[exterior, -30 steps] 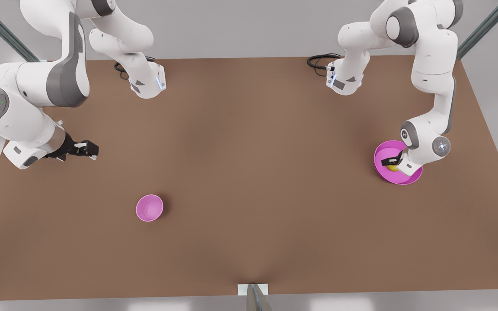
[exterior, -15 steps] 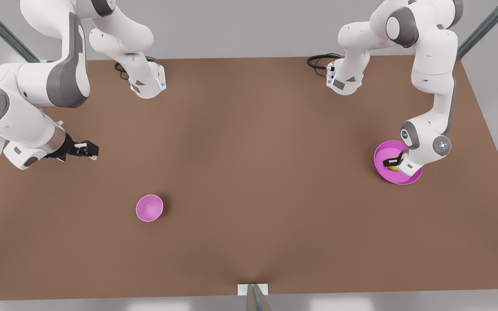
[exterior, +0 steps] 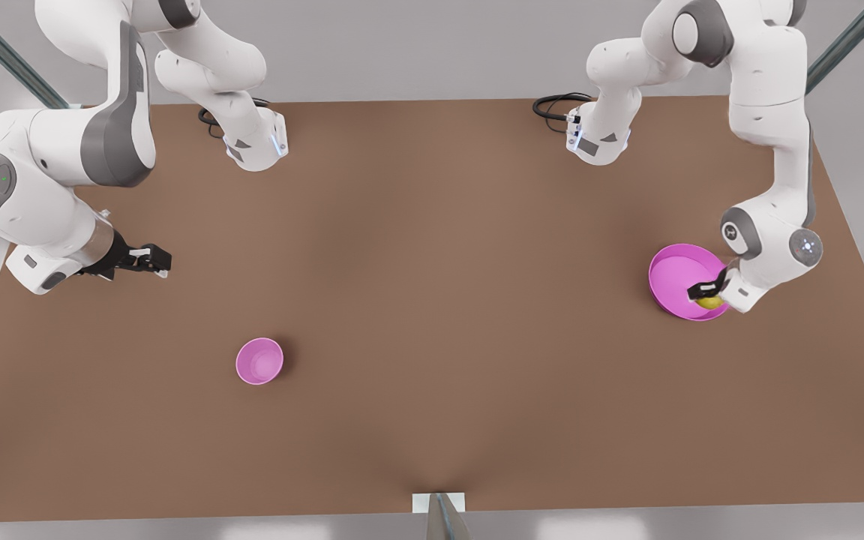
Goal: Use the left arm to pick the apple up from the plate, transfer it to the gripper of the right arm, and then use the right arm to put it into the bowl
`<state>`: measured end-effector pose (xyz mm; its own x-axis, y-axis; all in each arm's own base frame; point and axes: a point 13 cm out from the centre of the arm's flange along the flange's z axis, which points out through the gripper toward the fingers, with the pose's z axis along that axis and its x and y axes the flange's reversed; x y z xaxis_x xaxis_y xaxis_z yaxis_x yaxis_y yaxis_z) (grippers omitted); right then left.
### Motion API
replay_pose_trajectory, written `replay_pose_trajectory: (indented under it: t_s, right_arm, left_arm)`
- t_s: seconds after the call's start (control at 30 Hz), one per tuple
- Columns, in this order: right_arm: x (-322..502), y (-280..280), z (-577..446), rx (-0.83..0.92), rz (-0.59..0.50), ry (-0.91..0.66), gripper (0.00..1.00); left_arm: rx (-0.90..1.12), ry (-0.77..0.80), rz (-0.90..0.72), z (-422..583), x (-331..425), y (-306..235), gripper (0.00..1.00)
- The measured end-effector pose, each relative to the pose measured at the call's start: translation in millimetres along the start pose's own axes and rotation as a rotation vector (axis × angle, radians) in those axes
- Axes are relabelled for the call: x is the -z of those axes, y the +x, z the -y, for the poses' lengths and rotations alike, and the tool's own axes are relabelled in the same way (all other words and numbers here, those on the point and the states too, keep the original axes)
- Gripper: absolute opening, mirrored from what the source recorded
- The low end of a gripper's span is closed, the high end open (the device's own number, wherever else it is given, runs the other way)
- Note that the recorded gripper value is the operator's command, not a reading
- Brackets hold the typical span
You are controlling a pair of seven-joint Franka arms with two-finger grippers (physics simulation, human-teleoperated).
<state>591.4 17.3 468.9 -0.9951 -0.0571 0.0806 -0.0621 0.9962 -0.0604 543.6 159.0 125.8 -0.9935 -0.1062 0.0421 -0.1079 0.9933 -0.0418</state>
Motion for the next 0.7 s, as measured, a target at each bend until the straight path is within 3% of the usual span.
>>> replay_pose_trajectory:
  t_s: [0.1, 0.2, 0.47, 0.7]
  right_arm:
    - [0, 0, 0, 0.000, 0.001, 0.000, 1.00]
    - [0, -1, 1, -0.001, 0.001, 0.000, 1.00]
    - [-2, -8, -13, -0.001, 0.010, -0.069, 1.00]
    - [-60, -69, -93, -0.047, -0.017, -0.471, 1.00]
  left_arm:
    - [-0.094, 0.132, 0.055, 88, 58, -51, 0.75]
    - [-0.219, 0.291, 0.043, 210, 76, -66, 0.75]
    - [-0.453, 0.886, 0.036, 519, 72, -35, 0.76]
    - [-0.593, 1.352, 0.231, 711, 104, -15, 0.75]
